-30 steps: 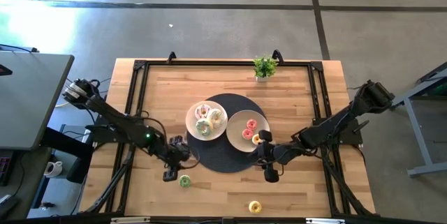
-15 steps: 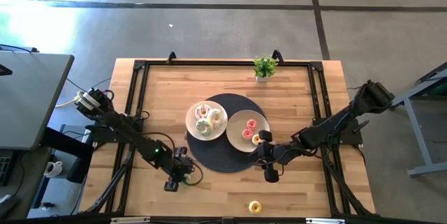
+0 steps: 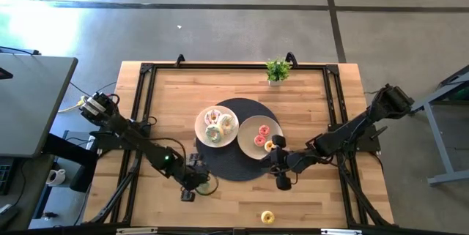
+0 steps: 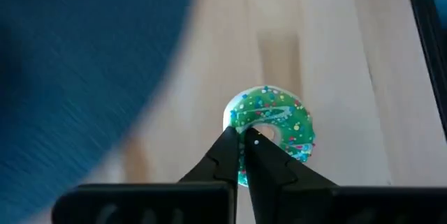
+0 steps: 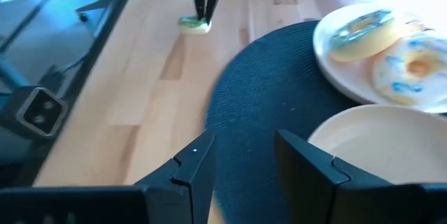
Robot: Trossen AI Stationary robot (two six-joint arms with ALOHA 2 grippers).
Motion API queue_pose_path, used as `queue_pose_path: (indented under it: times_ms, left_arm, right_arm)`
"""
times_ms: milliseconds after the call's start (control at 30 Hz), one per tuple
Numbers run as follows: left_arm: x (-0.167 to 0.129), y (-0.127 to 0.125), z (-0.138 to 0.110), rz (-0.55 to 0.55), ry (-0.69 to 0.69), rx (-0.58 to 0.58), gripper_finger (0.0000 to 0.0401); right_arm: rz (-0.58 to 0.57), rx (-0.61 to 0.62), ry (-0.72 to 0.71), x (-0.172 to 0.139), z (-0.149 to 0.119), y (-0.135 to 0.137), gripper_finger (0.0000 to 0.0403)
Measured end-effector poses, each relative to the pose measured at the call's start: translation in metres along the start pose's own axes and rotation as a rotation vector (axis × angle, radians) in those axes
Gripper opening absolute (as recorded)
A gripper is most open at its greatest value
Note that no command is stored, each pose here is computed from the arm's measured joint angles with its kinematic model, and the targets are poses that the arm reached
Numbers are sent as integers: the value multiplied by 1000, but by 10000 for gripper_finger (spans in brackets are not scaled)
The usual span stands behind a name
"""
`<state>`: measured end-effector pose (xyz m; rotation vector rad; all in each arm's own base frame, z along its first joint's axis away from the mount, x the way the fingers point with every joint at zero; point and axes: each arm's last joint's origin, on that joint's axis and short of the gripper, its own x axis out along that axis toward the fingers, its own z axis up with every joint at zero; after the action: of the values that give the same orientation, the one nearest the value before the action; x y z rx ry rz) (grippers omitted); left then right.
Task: Pick & Place donuts
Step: Put the small green donut on the light brown plate
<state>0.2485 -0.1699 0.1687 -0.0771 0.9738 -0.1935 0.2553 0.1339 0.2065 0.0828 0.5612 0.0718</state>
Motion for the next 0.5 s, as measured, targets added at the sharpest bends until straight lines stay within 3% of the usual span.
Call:
queue_pose_path:
  times_ms: [267, 367, 500]
  left_arm:
    - [-17, 36, 69, 173, -214, 43, 13]
    - [-18, 62, 94, 204, -273, -11, 4]
    - [-6, 102, 112, 262, -281, -95, 5]
  right_arm:
    - [-59, -9, -20, 0, 1, -2, 142]
    - [-9, 17, 6, 0, -1, -1, 142]
    - [115, 131, 149, -1, -10, 1, 142]
